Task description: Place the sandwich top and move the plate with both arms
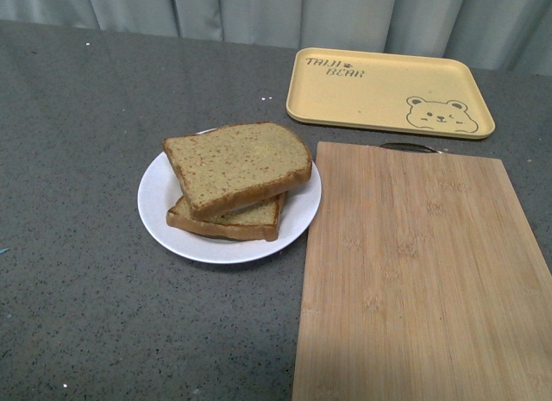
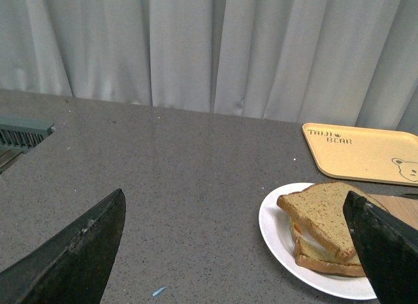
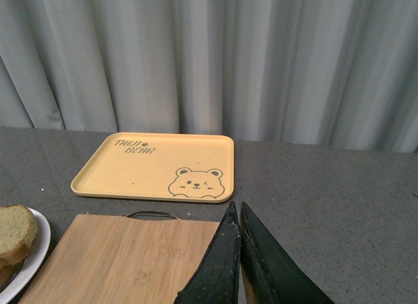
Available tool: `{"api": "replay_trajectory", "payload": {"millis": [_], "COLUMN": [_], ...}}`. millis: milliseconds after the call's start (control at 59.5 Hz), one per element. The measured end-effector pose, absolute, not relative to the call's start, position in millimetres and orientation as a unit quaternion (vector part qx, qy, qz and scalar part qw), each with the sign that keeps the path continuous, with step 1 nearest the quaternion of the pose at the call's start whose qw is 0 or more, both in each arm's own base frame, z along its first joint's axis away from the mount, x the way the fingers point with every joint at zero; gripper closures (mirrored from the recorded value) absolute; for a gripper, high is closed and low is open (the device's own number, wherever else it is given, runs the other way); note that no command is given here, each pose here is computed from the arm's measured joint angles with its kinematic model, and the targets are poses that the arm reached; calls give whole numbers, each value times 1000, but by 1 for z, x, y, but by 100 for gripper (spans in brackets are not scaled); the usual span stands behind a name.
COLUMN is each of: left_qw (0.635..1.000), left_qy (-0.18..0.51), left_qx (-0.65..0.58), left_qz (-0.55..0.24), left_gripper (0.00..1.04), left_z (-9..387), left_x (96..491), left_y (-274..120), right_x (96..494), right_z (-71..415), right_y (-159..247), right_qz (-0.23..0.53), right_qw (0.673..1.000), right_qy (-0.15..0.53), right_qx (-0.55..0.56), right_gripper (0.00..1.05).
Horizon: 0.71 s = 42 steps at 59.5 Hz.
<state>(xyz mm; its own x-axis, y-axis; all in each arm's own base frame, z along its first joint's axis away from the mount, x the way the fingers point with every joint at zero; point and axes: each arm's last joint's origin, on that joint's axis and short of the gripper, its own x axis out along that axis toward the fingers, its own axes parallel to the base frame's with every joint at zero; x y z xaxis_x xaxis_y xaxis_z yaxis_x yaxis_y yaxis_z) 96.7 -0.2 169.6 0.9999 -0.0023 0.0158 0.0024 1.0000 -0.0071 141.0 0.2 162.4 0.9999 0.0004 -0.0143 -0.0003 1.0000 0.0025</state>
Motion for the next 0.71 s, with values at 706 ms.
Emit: {"api": "replay_trajectory", "payload": {"millis": [706], "left_qw": [1000], "left_qy": [-8], "left_qx": [-4], "left_qz": [-1], "left_gripper": [7], "left_z": [170], "left_x": [97], "left_y": [0], "right_x": [117], "right_z": [168], "right_y": [0], "right_qz": [1], "right_qw": [1000], "right_qy": [-3], "right_qx": [1], "right_gripper": [104]}}
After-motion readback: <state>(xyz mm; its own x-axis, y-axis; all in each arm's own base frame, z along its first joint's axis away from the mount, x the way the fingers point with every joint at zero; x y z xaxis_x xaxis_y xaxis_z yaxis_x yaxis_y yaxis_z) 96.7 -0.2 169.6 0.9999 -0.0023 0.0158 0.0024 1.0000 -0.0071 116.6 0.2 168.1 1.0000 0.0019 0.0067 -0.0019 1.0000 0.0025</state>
